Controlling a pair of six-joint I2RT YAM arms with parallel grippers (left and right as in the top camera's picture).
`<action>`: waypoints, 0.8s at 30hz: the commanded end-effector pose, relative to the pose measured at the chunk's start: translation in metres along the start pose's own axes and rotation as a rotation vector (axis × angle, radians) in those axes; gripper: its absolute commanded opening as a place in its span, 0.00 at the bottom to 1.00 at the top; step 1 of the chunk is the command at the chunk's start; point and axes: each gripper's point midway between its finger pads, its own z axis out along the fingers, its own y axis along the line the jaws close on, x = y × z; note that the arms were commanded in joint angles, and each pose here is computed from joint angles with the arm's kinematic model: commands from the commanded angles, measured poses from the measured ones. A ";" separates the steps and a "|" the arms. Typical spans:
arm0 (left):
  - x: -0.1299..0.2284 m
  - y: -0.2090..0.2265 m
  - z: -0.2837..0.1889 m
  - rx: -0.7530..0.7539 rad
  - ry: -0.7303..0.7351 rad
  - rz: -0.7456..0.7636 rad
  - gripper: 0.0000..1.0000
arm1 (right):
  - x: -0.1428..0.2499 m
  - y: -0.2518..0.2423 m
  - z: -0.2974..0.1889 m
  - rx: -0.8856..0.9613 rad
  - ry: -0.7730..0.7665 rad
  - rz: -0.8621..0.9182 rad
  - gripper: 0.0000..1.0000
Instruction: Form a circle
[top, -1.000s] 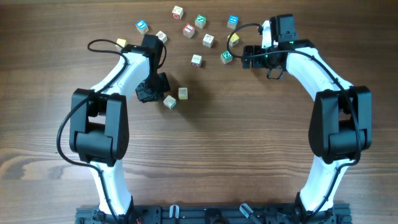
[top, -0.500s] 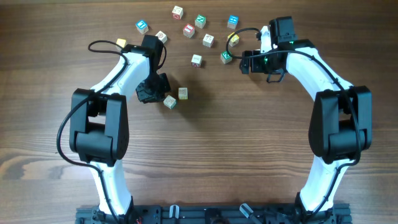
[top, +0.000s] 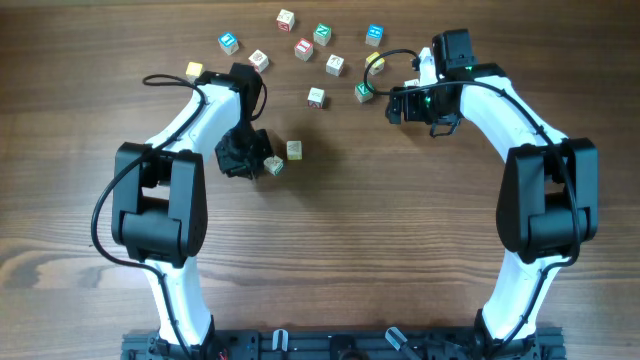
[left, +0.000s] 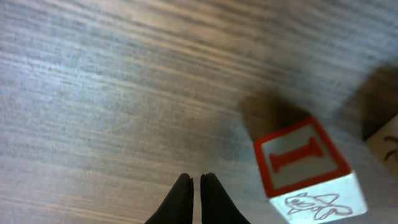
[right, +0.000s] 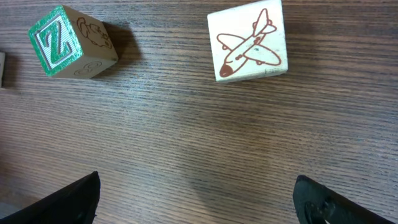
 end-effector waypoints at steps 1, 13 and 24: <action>0.005 -0.008 -0.004 0.047 0.009 0.024 0.11 | -0.012 0.006 -0.015 -0.021 -0.040 0.006 1.00; 0.009 -0.015 -0.004 0.077 0.029 0.002 0.07 | -0.011 0.006 -0.014 -0.021 -0.037 0.006 1.00; 0.017 -0.016 0.007 0.060 0.043 -0.011 0.04 | -0.006 0.006 -0.014 -0.019 -0.018 0.011 1.00</action>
